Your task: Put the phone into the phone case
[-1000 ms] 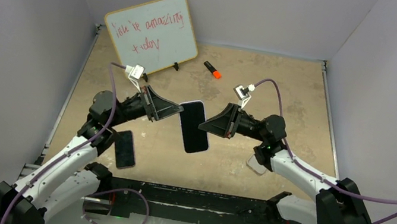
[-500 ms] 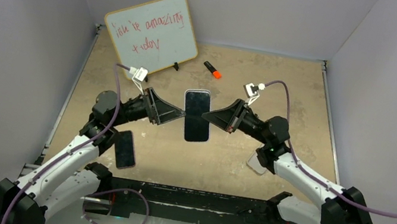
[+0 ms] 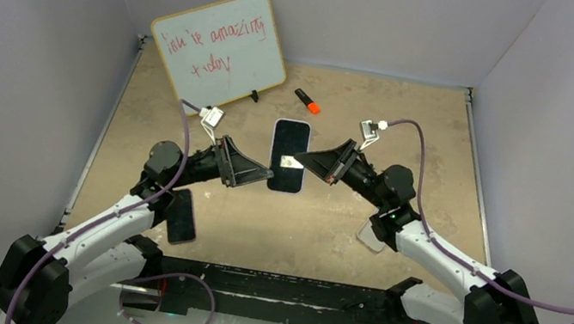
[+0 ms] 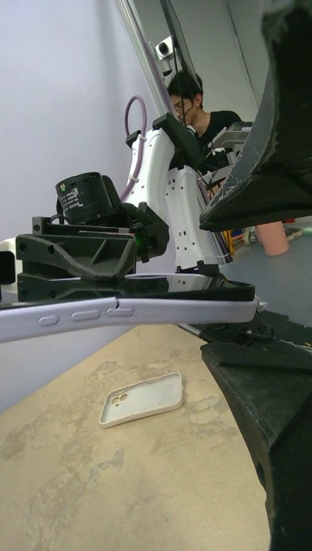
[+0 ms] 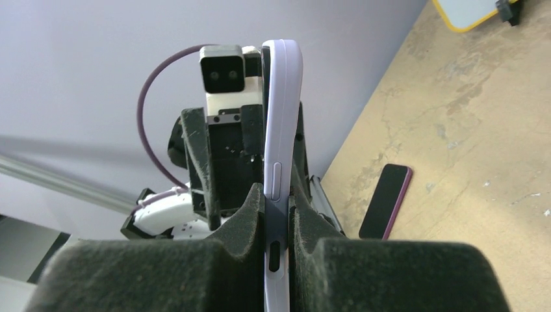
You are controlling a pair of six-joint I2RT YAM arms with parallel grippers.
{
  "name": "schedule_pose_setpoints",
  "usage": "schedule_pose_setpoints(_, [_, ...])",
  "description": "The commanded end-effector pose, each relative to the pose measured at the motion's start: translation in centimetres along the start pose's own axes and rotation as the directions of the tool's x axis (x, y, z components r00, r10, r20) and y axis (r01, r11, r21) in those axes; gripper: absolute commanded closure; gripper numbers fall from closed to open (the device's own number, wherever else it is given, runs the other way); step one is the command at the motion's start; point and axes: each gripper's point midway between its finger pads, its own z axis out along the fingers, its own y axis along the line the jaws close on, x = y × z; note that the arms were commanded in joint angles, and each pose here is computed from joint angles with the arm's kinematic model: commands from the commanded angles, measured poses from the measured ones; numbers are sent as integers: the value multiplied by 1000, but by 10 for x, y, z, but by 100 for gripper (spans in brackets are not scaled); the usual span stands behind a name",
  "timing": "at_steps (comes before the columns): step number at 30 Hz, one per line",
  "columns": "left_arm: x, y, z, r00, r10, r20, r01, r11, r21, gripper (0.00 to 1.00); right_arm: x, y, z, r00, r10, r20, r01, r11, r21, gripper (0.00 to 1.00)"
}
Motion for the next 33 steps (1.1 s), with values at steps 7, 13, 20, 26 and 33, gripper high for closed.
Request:
schedule_pose_setpoints(7, [3,-5,2,1000,9,-5,-9,998,60,46,-32,29,9,991,-57,122,66,995,-73,100])
schedule_pose_setpoints(13, [2,8,6,1000,-18,-24,17,999,-33,74,-30,26,14,995,-36,95,42,997,-60,100])
schedule_pose_setpoints(20, [0,32,4,997,-57,-43,45,971,-237,100,-29,17,15,995,-55,88,56,998,-11,100])
schedule_pose_setpoints(26, [3,26,1,994,-94,-63,74,962,-262,94,-19,7,8,998,-31,56,30,999,23,100])
schedule_pose_setpoints(33, [-12,8,-3,1000,-1,-18,-3,967,-254,49,-8,24,2,993,-118,-25,118,993,-25,100])
